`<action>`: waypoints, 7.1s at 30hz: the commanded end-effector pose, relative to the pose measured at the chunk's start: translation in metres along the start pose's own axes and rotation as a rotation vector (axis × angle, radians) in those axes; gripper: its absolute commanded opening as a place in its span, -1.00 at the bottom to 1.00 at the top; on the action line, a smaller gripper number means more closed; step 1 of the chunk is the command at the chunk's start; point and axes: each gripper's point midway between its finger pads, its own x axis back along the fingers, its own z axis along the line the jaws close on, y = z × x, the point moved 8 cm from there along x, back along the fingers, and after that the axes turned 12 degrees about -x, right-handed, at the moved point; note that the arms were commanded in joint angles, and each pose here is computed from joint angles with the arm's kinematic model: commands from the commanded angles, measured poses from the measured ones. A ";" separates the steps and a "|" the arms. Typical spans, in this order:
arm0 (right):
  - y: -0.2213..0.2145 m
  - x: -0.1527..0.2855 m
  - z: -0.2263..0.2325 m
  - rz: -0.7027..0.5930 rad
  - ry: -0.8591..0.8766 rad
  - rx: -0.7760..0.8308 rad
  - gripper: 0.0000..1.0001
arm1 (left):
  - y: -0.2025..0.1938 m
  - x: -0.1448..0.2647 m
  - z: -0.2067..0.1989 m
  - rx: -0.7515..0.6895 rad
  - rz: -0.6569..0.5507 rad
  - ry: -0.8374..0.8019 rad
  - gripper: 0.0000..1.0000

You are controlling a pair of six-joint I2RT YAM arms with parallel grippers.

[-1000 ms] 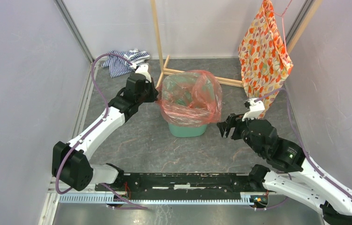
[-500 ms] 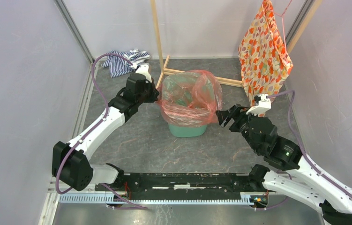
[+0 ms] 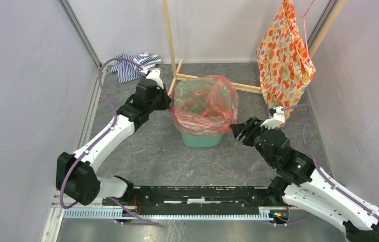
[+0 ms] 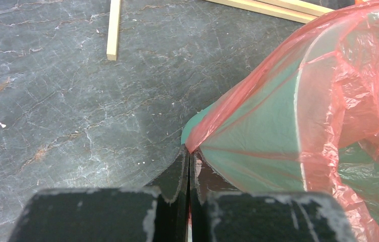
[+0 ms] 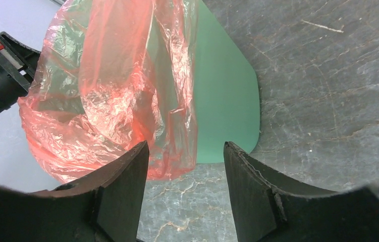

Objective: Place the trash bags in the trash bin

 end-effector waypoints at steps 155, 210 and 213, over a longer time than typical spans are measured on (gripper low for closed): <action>0.107 -0.148 0.074 0.194 0.086 0.857 0.32 | 0.099 -0.073 -0.002 -0.023 -0.095 -0.148 -0.96; 0.103 -0.196 -0.019 0.207 -0.013 0.332 -0.93 | 0.019 -0.098 0.017 0.071 0.040 -0.005 -0.96; 0.092 -0.186 -0.016 0.224 0.053 0.267 -0.93 | 0.016 -0.096 0.019 0.053 0.055 0.010 -0.96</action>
